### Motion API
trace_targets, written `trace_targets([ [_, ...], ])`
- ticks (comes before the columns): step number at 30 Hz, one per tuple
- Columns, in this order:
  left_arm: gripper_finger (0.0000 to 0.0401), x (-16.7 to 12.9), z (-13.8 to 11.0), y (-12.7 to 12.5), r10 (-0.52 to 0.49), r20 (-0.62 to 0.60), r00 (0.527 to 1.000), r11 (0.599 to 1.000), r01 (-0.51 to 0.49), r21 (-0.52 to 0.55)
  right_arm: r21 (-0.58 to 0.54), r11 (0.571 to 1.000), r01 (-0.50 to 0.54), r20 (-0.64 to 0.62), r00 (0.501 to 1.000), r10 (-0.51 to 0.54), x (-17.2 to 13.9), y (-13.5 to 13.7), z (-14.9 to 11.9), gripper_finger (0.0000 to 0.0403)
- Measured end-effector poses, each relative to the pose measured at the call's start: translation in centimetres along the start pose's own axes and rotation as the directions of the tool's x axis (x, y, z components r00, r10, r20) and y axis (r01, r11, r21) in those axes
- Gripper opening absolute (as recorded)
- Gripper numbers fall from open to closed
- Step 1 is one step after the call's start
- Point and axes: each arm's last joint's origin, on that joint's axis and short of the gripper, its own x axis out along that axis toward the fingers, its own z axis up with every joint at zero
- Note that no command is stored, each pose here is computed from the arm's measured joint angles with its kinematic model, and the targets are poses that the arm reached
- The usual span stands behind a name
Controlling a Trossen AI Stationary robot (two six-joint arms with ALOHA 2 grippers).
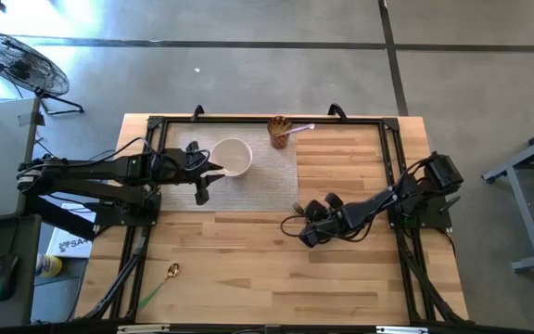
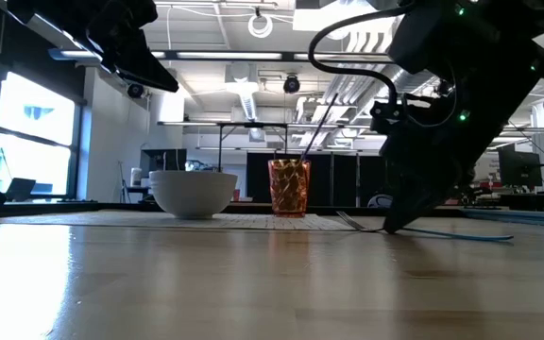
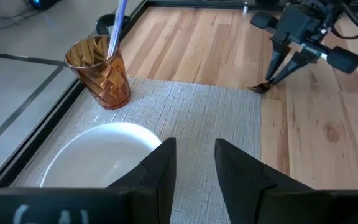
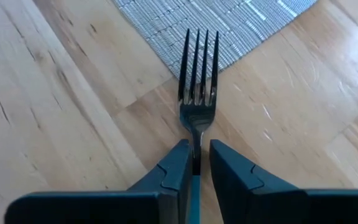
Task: Pick & Place Utensil
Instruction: Put the blue fork into the white bowl
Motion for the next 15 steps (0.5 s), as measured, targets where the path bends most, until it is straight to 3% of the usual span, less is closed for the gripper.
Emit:
trace_targets([
  [15,0.0108,0.0,-0.1,0.0,-0.010,-0.012,1.000,1.000,0.010,0.002,-0.060,0.998,0.033,0.036,0.999,-0.031,0.6,0.8,-1.2,0.0058],
])
